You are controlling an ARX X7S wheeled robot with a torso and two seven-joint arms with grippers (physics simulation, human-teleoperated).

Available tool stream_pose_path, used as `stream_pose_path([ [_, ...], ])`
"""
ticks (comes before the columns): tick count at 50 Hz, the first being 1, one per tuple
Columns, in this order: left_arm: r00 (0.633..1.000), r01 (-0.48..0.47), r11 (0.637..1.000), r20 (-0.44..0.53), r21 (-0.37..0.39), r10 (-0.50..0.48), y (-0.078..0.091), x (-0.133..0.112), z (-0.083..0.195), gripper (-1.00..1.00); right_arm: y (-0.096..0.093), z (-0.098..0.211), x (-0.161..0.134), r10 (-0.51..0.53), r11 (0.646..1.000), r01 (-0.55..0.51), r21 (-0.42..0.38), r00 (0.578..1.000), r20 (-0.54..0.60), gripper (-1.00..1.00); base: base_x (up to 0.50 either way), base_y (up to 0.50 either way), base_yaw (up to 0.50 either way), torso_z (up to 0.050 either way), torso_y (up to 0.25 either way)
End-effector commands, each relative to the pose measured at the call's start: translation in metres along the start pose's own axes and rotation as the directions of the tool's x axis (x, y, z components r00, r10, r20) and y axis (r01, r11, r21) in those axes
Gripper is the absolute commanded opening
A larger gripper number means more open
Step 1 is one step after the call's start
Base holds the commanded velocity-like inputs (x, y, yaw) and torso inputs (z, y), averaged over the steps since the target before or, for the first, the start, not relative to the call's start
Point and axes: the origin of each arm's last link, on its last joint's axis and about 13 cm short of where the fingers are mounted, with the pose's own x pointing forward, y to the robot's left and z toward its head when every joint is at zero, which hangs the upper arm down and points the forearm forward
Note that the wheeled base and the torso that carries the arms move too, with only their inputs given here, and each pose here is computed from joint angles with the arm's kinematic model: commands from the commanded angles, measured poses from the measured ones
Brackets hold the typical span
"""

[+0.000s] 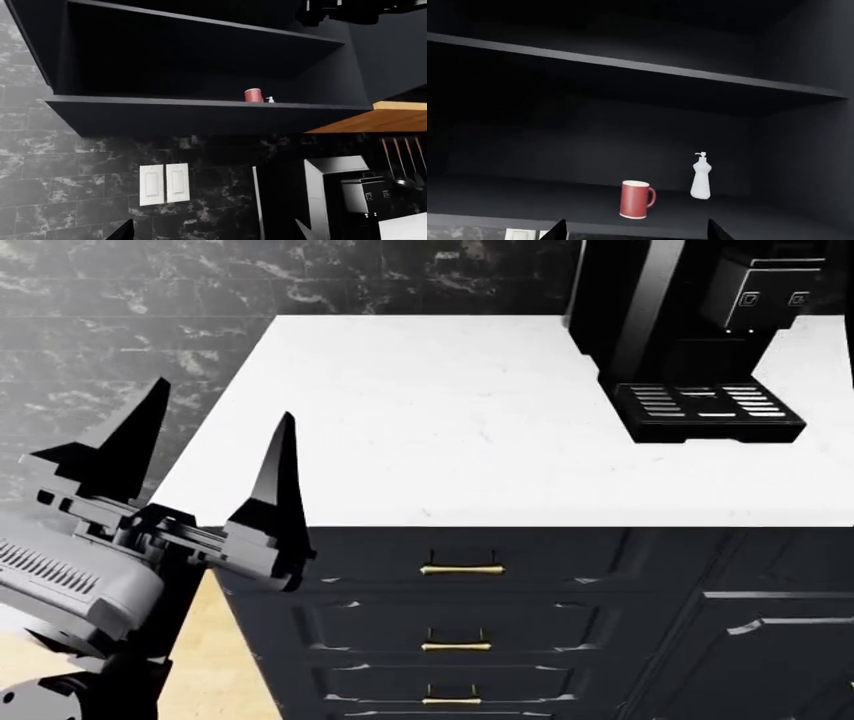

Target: Pick the mug from the cabinet, place it under the coffee machine dispenser, and press the start button.

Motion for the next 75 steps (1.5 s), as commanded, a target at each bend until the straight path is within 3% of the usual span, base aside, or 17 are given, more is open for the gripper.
stream_pose_path([
  [1, 1.000, 0.003, 1.000, 0.001, 0.008, -0.003, 0.000, -0.003, -0.001, 1.00, -0.003, 0.009, -0.001, 0.000, 1.000, -0.001, 0.007, 1.000, 0.029, 1.00, 0.16, 0.00, 0.00, 0.000, 0.000],
  [10, 1.000, 0.008, 1.000, 0.002, 0.012, -0.008, -0.001, -0.003, -0.002, 1.00, -0.004, 0.005, 0.000, -0.002, 0.999, 0.001, 0.034, 1.000, 0.027, 1.00, 0.20, 0.00, 0.00, 0.000, 0.000],
  [15, 1.000, 0.011, 1.000, 0.002, 0.016, -0.011, -0.001, -0.003, -0.001, 1.00, -0.004, 0.000, 0.001, 0.004, 0.995, -0.004, 0.098, 1.000, 0.007, 1.00, 0.21, 0.00, 0.00, 0.000, 0.000],
  [25, 1.000, 0.012, 1.000, 0.007, 0.020, -0.012, -0.001, -0.003, -0.001, 1.00, 0.003, -0.015, 0.004, -0.009, 0.998, 0.010, 0.056, 1.000, -0.014, 1.00, 0.22, 0.00, 0.00, 0.000, 0.000],
  [34, 1.000, 0.008, 1.000, 0.009, 0.020, -0.008, 0.000, -0.004, -0.001, 1.00, -0.004, -0.009, 0.002, -0.007, 0.999, 0.008, 0.033, 1.000, -0.023, 1.00, 0.21, -0.14, 0.00, 0.000, 0.000],
  [53, 1.000, 0.012, 1.000, 0.006, 0.021, -0.012, 0.000, -0.004, -0.003, 1.00, -0.007, -0.002, 0.000, 0.022, 0.999, -0.021, 0.044, 1.000, -0.012, 1.00, 0.21, -0.04, 0.00, 0.000, 0.000],
  [75, 1.000, 0.008, 1.000, 0.003, 0.021, -0.008, 0.000, -0.006, -0.004, 1.00, 0.010, -0.043, 0.008, 0.026, 0.999, -0.024, 0.047, 0.999, -0.037, 1.00, 0.21, 0.00, 0.00, 0.000, 0.000],
])
